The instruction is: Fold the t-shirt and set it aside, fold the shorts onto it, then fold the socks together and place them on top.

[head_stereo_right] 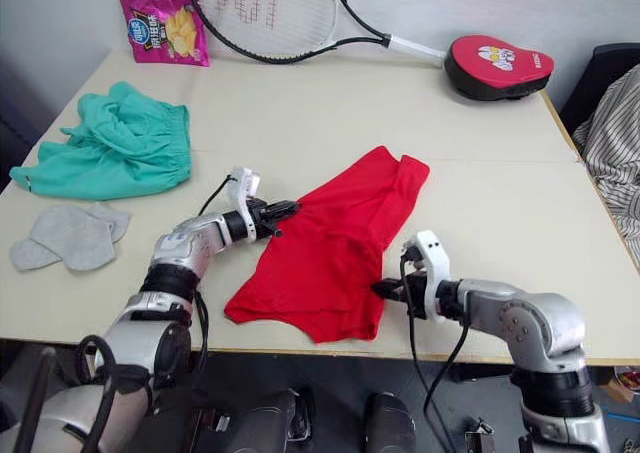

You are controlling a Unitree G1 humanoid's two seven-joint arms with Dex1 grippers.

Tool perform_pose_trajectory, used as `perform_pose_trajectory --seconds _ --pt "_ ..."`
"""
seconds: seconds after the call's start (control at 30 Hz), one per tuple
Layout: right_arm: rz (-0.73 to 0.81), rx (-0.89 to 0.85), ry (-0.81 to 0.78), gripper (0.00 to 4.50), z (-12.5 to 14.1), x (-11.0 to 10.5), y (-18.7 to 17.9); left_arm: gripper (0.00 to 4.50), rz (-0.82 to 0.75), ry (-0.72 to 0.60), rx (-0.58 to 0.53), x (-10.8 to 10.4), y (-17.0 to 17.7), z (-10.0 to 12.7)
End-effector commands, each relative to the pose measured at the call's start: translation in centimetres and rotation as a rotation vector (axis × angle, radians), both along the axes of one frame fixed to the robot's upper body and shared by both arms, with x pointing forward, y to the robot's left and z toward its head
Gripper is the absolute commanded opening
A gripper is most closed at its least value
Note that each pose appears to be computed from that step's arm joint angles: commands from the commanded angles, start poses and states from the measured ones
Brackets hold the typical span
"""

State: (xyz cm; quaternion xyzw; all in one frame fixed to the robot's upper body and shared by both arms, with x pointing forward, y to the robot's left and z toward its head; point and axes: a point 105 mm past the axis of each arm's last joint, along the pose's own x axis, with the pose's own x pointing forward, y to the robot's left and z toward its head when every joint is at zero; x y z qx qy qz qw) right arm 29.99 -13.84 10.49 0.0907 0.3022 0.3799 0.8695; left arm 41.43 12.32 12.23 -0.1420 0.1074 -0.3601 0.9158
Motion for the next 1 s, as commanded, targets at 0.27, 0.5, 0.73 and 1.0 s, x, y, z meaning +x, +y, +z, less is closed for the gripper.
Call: perform_pose_trajectory --seconds 0.27,0.5,0.73,1.0 --pt "0.091 0.025 -0.057 0.0 0.5 4.5 2.1 0.06 0.185 -0.117 0.016 -1.2 3.4 2.3" --pt "0.165 0.038 -0.075 0.0 0.5 4.1 3.0 0.06 0.114 -0.134 0.155 -0.8 4.2 2.3" --pt "0.172 0.043 -0.248 1.09 3.5 3.6 0.4 2.25 -0.011 -0.176 0.414 -4.6 7.1 1.5" --pt "0.564 -0.404 -0.786 3.88 2.7 1.2 -2.9 4.5 -0.344 -0.545 0.941 -9.7 10.9 -0.2"
